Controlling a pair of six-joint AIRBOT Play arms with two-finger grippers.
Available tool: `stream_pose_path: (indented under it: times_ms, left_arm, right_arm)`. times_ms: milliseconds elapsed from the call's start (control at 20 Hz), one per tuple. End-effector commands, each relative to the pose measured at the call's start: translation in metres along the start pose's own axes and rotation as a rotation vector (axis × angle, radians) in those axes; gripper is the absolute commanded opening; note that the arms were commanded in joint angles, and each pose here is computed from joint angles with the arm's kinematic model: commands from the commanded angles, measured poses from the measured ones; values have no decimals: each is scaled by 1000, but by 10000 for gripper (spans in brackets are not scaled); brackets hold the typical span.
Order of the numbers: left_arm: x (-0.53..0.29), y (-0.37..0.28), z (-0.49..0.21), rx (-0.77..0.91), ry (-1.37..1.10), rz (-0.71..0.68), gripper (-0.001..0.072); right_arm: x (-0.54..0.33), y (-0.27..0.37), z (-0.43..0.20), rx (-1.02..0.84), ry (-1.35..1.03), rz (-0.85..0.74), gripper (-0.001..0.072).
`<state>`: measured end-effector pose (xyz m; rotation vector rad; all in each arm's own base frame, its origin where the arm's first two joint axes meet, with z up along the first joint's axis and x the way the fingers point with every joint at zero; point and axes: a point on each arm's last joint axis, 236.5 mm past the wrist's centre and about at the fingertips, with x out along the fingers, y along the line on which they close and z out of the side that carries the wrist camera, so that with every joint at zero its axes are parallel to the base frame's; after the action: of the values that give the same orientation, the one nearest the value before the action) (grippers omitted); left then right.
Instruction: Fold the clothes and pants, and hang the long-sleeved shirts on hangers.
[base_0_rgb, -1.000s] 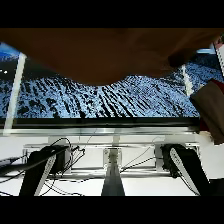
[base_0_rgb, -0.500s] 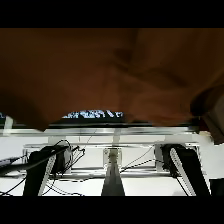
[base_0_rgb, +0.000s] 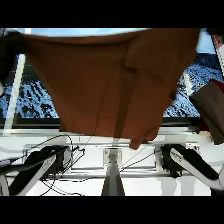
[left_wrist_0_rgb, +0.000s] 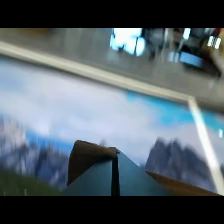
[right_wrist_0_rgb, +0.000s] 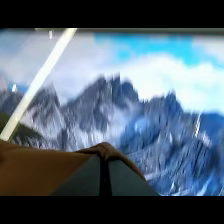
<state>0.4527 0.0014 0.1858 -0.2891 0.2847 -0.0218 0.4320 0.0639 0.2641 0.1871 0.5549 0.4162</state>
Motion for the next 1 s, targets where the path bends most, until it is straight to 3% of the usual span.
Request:
stream_pose_path:
  times_ms: [0,250,500,700,950]
  left_arm:
    - [76,29,-122,-43,281,58,6]
    - [128,45,-147,-10,181,124,6]
    - [134,23,-125,20,63,102,7]
    - [124,19,-172,1,282,67,6]
    - [76,45,-208,-78,587,61,6]
  right_arm:
    - [94,-56,-82,161,257,15,13]
    - [184,-141,-123,287,218,-122,13]
    - [205,-165,-139,321,202,-168,14]
    - [193,-155,-152,274,293,-151,13]
    - [153,-142,-220,177,643,-127,13]
